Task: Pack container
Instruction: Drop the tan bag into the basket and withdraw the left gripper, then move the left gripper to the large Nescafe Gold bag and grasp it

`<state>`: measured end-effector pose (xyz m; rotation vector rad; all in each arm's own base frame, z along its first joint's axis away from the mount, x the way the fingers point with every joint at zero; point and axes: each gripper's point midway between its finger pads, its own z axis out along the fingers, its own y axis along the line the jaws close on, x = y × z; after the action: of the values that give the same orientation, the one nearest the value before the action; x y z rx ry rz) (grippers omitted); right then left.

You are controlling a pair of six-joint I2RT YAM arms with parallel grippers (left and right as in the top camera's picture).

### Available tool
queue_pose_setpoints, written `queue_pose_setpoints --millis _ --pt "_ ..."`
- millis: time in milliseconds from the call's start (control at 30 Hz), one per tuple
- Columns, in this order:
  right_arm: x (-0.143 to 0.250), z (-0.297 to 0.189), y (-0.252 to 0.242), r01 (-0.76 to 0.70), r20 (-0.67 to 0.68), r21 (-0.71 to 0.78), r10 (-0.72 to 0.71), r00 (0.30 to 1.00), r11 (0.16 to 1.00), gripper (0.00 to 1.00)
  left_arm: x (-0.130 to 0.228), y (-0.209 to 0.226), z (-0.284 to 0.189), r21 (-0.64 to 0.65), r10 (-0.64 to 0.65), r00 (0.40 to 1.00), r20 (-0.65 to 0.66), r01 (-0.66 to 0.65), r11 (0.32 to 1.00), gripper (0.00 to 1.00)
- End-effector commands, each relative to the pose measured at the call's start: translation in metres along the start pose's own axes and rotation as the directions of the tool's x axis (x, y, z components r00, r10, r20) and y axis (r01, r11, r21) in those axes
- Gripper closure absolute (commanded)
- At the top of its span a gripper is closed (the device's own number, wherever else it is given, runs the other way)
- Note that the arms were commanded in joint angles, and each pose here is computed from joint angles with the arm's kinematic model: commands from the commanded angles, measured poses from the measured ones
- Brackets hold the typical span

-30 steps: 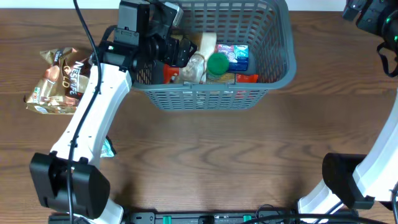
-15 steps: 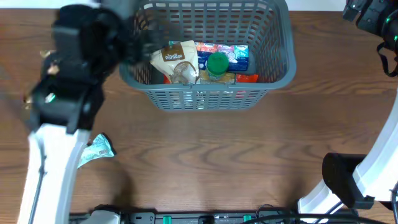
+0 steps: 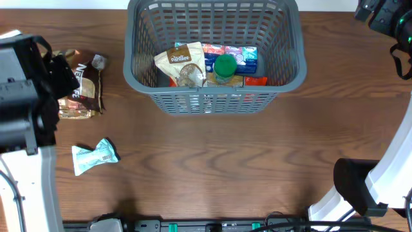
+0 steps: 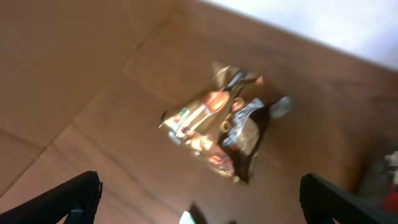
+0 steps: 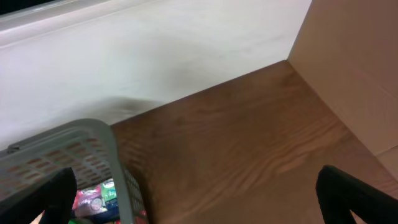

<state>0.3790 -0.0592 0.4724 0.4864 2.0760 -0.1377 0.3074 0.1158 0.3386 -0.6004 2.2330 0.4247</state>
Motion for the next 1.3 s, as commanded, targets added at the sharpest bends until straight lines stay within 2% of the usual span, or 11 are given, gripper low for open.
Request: queue_pose_setpoints --millis 0,267,333,433,667,867,1267 --pt "-0.003 -0.006 -0.003 -0.019 0.018 0.001 0.019 1.0 1.0 0.01 0.004 0.01 0.027 -0.063 0.079 0.995 -0.067 -0.083 0.995 0.02" --pt "-0.003 -0.006 -0.003 -0.019 0.018 0.001 0.019 1.0 1.0 0.01 0.012 0.026 0.097 -0.101 0.231 0.951 -0.205 -0.256 0.962 0.02" --pt "-0.003 -0.006 -0.003 -0.019 0.018 0.001 0.019 1.0 1.0 0.01 0.017 0.021 0.115 -0.037 0.291 0.929 -0.23 -0.307 0.951 0.02" --pt "-0.003 -0.006 -0.003 -0.019 0.018 0.001 0.019 1.0 1.0 0.01 0.026 0.003 0.138 0.146 0.377 0.899 -0.224 -0.351 0.925 0.02" --pt "-0.003 -0.006 -0.003 -0.019 0.018 0.001 0.019 1.0 1.0 0.01 0.021 -0.004 0.18 0.294 0.316 0.935 -0.163 -0.26 0.92 0.02" --pt "-0.003 -0.006 -0.003 -0.019 0.018 0.001 0.019 1.0 1.0 0.01 0.025 -0.012 0.206 0.352 0.358 0.924 -0.136 -0.293 0.889 0.01" --pt "-0.003 -0.006 -0.003 -0.019 0.018 0.001 0.019 1.0 1.0 0.01 0.08 -0.026 0.262 0.415 0.381 0.88 -0.282 -0.246 0.876 0.01"
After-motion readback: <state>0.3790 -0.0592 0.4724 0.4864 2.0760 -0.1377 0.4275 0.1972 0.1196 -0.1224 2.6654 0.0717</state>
